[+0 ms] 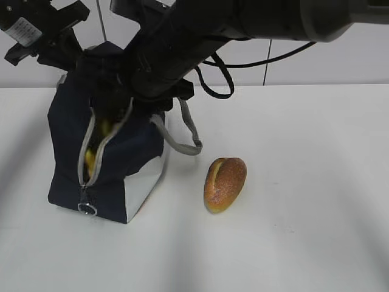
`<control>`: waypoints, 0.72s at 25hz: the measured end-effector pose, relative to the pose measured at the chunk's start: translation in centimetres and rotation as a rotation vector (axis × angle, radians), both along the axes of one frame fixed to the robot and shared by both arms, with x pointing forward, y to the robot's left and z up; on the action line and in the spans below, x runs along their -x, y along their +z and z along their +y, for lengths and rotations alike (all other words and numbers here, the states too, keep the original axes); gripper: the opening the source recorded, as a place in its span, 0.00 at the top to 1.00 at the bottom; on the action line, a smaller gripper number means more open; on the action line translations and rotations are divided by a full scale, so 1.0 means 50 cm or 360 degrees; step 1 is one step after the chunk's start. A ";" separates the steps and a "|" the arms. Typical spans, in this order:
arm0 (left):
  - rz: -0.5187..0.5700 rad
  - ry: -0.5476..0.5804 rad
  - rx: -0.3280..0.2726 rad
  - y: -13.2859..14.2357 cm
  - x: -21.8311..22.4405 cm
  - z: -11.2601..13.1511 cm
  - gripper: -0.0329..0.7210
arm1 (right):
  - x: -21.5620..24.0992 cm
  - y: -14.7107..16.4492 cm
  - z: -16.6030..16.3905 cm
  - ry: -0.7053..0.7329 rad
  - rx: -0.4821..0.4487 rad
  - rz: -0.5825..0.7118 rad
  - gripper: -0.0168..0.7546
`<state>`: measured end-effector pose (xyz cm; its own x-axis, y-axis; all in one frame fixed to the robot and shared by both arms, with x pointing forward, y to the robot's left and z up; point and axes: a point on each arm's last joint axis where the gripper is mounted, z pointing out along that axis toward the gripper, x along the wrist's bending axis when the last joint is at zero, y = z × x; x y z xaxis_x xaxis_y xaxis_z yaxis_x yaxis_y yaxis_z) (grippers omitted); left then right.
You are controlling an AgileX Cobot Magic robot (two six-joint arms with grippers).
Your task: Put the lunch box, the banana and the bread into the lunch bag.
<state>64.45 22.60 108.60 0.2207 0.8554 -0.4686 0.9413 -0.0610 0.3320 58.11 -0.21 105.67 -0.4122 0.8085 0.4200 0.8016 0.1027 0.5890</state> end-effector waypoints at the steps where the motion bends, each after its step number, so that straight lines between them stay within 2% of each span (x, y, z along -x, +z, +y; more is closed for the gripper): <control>1: 0.0000 0.0000 0.0000 0.000 0.000 0.000 0.96 | -0.001 -0.004 0.001 0.0000 0.0003 0.0004 0.31; 5: -0.0001 0.0001 0.0000 0.000 0.000 0.000 0.96 | -0.002 0.008 0.000 0.0025 0.0044 -0.0013 0.27; 8: -0.0001 0.0001 0.0000 0.000 0.000 0.000 0.96 | 0.001 0.029 -0.009 0.0081 0.0171 -0.0035 0.27; 14: -0.0001 0.0001 0.0000 0.000 0.000 0.000 0.96 | 0.013 0.073 -0.054 0.0149 0.0604 -0.0051 0.27; 18: -0.0001 0.0001 0.0000 0.000 0.000 0.000 0.96 | 0.023 0.064 -0.090 0.0110 0.0916 0.0084 0.27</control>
